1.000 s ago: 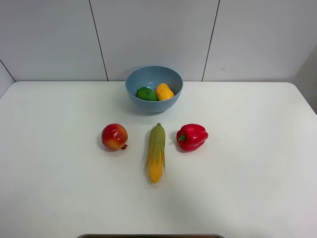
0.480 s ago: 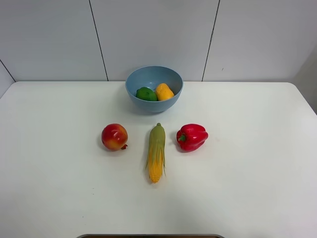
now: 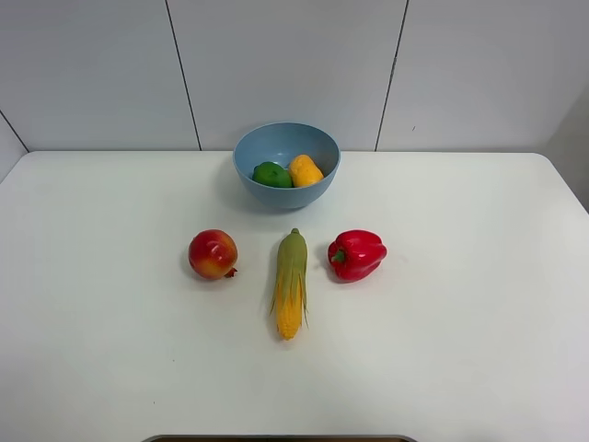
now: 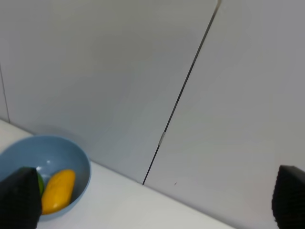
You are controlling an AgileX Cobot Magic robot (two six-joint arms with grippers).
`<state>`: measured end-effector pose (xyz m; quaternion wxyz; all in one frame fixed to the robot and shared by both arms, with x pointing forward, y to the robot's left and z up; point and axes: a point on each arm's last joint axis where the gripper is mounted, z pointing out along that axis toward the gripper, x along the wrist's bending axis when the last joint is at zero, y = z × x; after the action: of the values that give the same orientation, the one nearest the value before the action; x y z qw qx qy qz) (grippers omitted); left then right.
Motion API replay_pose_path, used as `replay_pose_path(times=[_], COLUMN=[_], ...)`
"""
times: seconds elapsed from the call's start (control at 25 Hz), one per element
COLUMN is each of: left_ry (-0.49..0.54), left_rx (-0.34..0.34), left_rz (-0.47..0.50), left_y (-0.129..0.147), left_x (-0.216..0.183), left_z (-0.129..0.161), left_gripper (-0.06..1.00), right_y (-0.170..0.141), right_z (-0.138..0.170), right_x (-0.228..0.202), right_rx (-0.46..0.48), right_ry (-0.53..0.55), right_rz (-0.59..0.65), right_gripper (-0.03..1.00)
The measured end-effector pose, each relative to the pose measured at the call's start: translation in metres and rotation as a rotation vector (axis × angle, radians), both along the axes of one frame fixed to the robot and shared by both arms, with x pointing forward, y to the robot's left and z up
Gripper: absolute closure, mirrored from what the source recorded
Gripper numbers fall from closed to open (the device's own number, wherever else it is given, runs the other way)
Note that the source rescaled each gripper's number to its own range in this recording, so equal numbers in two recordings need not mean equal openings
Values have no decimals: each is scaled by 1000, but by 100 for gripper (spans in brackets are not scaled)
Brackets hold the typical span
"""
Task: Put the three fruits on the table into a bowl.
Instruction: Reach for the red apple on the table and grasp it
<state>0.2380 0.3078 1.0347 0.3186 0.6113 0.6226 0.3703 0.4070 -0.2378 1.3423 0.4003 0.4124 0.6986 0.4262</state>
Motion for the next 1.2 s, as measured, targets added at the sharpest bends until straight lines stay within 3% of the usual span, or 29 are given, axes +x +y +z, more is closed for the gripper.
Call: replay_pose_path(times=[0.24, 0.52, 0.88, 1.2], left_ry=[0, 0, 0, 0], left_rx=[0, 0, 0, 0], left_rz=[0, 0, 0, 0], left_y=[0, 0, 0, 0], left_x=[0, 0, 0, 0], left_z=[0, 0, 0, 0], left_gripper=[94, 94, 94, 94], right_y=[-22, -46, -69, -75], right_z=[13, -2, -58, -137], right_x=[-52, -108, -157, -193], right_rx=[41, 59, 30, 80], right_ry=[-98, -145, -123, -71], right_rz=[2, 1, -214, -254], right_gripper=[-3, -3, -3, -3])
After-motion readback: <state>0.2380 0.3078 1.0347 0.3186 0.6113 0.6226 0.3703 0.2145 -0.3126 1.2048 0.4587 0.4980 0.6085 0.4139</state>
